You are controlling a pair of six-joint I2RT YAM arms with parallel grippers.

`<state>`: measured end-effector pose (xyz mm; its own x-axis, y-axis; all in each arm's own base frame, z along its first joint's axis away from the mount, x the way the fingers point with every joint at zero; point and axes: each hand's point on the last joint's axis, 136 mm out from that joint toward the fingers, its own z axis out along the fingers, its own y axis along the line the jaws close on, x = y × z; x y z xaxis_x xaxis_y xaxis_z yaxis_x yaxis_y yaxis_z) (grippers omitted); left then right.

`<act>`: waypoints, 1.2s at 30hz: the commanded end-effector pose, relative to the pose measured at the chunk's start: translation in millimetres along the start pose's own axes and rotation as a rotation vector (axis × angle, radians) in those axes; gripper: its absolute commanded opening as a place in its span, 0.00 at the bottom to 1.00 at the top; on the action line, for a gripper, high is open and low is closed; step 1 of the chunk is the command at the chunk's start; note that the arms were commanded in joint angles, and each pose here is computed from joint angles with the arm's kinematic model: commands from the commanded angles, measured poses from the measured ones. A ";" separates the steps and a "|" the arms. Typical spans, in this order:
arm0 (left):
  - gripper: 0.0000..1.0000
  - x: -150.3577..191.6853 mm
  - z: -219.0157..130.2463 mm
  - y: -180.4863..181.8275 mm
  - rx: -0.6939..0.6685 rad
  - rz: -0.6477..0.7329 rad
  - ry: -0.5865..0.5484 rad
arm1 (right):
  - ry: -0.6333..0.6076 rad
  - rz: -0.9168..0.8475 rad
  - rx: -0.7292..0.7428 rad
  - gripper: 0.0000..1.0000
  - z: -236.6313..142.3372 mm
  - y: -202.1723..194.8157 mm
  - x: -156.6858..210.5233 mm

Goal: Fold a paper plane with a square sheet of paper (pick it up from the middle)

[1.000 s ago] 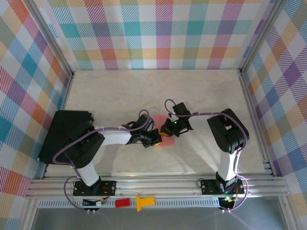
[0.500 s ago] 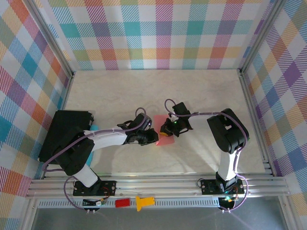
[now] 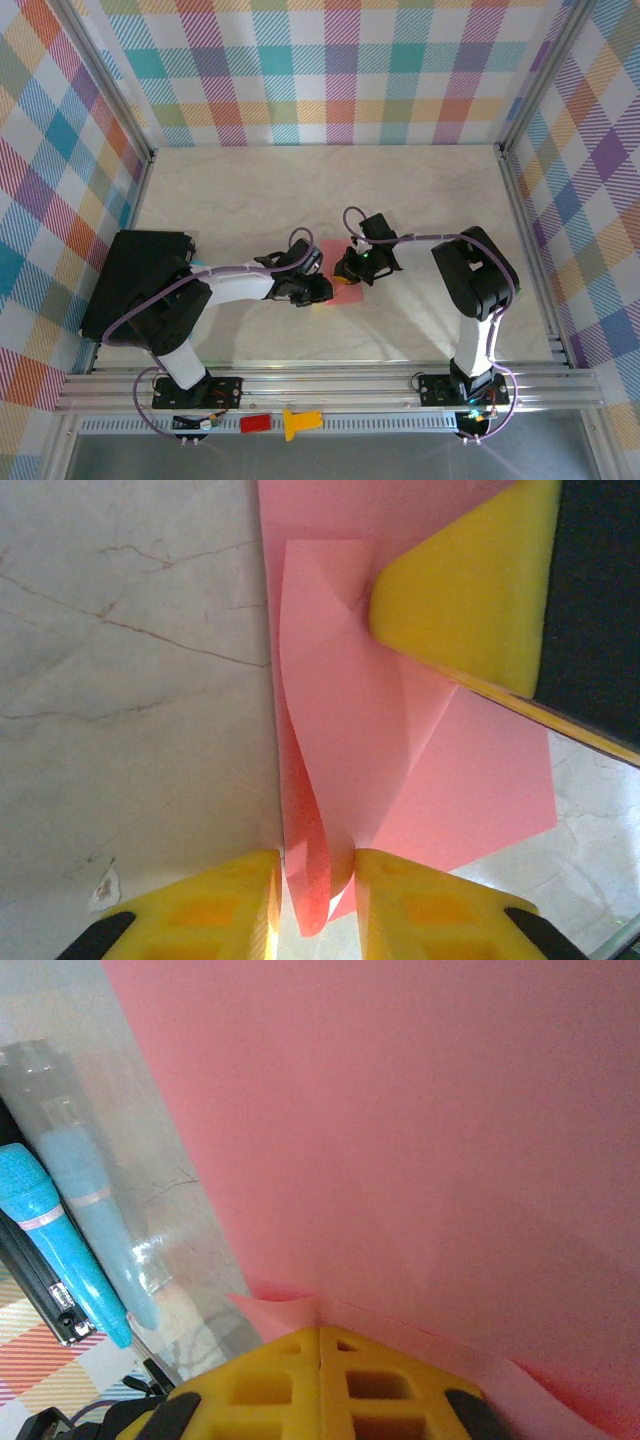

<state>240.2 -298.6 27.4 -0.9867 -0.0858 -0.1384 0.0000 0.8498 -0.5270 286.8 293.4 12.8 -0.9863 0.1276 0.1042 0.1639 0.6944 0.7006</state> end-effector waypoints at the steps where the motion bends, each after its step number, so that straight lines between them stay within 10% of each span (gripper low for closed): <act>1: 0.25 4.4 3.9 2.8 -0.046 0.018 0.020 | 0.050 0.159 0.264 0.00 14.0 -82.6 27.5; 36: 0.17 15.8 16.2 32.1 -0.169 -0.006 0.071 | -0.012 -0.103 -0.023 0.06 -10.0 4.6 10.1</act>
<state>241.0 -292.9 18.0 -0.9899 -0.0845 -0.1137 -0.0229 0.8877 -0.4598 281.7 289.6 26.7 -0.9959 0.0866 0.0264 0.0789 0.6884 0.7210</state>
